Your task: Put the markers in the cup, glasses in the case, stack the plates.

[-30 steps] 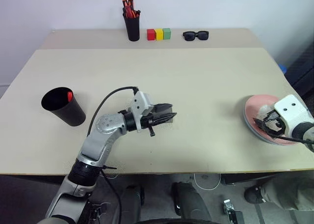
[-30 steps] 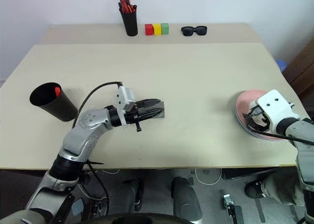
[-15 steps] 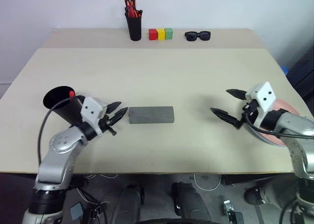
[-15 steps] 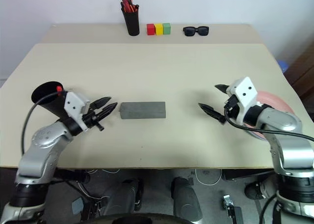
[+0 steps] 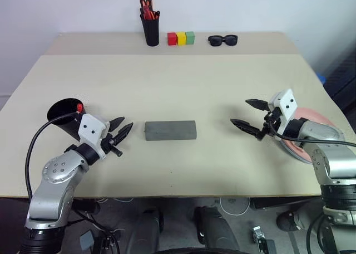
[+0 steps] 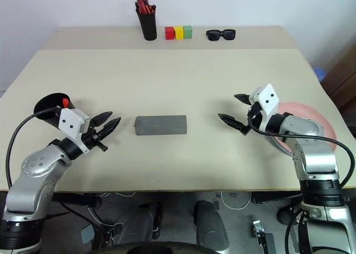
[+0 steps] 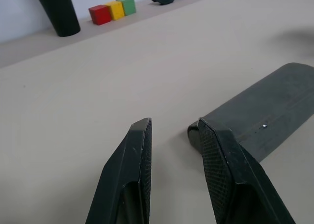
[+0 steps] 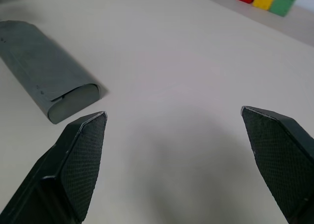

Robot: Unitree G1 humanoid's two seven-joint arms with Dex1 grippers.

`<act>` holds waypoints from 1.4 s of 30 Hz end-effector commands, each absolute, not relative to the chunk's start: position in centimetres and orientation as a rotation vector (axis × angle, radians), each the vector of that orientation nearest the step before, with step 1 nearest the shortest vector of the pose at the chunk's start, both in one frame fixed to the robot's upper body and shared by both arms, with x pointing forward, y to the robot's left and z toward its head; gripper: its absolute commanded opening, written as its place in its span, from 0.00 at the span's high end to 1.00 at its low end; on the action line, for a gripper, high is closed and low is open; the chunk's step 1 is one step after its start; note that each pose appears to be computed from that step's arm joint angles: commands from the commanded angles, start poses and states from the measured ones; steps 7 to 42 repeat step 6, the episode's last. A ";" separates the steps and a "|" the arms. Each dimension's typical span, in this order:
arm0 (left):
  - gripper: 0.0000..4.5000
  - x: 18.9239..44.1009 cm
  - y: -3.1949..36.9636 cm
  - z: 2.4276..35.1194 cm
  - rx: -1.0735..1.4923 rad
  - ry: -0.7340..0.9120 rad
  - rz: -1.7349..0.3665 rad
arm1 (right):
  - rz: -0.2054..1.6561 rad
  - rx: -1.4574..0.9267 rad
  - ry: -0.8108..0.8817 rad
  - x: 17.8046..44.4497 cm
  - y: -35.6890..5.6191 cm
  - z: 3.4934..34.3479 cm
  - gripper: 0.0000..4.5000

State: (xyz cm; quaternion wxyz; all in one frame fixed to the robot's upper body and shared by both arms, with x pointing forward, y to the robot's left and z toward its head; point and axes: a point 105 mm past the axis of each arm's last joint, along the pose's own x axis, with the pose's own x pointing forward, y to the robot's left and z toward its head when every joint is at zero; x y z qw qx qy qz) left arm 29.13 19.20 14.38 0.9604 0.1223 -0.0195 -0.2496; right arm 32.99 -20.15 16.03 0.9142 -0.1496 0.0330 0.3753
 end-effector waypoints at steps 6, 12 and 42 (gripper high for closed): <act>0.67 29.1 19.7 14.2 0.262 -0.074 -0.483 | 0.787 -0.325 0.036 33.5 -20.4 16.3 0.01; 0.67 29.1 19.7 14.2 0.262 -0.074 -0.483 | 0.787 -0.325 0.036 33.5 -20.4 16.3 0.01; 0.67 29.1 19.7 14.2 0.262 -0.074 -0.483 | 0.787 -0.325 0.036 33.5 -20.4 16.3 0.01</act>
